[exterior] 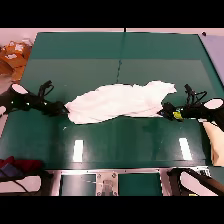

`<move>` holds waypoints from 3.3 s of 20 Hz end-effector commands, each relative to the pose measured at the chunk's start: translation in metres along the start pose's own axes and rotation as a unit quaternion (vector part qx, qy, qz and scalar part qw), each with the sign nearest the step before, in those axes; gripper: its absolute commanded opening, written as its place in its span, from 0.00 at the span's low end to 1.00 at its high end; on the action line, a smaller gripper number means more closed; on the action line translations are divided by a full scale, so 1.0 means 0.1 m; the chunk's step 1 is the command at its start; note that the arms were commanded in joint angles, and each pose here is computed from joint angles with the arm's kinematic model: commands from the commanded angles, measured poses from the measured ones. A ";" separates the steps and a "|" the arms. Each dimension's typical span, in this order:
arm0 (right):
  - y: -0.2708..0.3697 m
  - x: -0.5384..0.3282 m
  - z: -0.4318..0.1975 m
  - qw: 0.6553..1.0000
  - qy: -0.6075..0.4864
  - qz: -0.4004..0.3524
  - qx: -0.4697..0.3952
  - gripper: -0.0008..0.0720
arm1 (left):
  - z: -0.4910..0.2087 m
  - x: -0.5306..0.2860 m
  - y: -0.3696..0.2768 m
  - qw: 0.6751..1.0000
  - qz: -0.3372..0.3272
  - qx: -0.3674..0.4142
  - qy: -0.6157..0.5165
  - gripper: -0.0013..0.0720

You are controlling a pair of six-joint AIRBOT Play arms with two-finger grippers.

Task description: Fold the shirts.

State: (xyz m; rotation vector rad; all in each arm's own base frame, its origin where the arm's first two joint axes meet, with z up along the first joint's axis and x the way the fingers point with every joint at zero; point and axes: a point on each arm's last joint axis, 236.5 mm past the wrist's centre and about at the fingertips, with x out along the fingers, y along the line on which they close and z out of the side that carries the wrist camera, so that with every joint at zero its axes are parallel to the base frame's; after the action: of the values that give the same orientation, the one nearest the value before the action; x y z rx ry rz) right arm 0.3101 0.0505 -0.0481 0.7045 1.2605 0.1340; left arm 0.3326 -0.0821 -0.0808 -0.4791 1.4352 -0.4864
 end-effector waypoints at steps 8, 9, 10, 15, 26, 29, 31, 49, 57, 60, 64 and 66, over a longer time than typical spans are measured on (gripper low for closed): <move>-0.02 -0.02 0.02 1.000 -0.003 -0.001 0.002 0.03 | -0.19 0.27 -0.25 0.996 -0.082 -0.015 -0.011 0.05; 0.00 -0.03 0.03 1.000 -0.004 0.000 0.000 0.03 | -0.16 0.24 -0.33 0.995 -0.098 -0.013 -0.016 0.05; 0.04 -0.08 0.06 1.000 -0.004 0.003 -0.003 0.03 | -0.10 0.16 -0.41 0.994 -0.106 -0.005 -0.020 0.05; 0.86 -1.17 0.71 0.993 -0.075 0.063 -0.070 0.03 | 0.67 -1.33 -1.25 0.972 -0.098 0.125 -0.176 0.05; 2.58 -4.95 0.47 0.818 -0.527 0.041 -0.228 0.03 | -0.41 -5.35 -3.95 0.660 0.050 0.390 -0.641 0.05; 2.58 -5.21 0.26 0.786 -0.576 0.013 -0.223 0.03 | -0.61 -5.62 -3.75 0.637 0.129 0.340 -0.679 0.05; 2.55 -5.19 0.28 0.788 -0.575 0.009 -0.220 0.03 | -0.55 -5.56 -3.61 0.652 0.150 0.329 -0.666 0.05; 0.24 -0.14 2.52 0.986 -0.165 0.028 -0.009 0.03 | 2.58 -1.24 -0.81 0.937 -0.013 0.028 -0.347 0.05; 0.17 0.12 2.95 0.985 -0.167 0.048 -0.003 0.03 | 2.62 -1.21 -0.54 0.935 0.045 0.047 -0.350 0.05; -0.06 0.10 2.58 0.996 -0.083 0.030 -0.023 0.03 | 2.31 -1.02 -0.29 0.956 0.098 0.052 -0.271 0.05; -0.25 0.13 2.06 0.999 0.023 0.023 -0.035 0.03 | 1.79 -0.83 -0.03 0.977 0.145 0.051 -0.149 0.05; -0.36 0.22 1.89 0.998 0.048 0.015 -0.025 0.03 | 1.61 -0.80 0.05 0.980 0.159 0.049 -0.109 0.05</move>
State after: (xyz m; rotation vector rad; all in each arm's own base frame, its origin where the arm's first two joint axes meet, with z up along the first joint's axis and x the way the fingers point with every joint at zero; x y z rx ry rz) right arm 0.5113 -0.0510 -0.0447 0.6907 1.2031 0.1900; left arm 0.5223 -0.0397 0.0143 -0.2819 1.0709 -0.2545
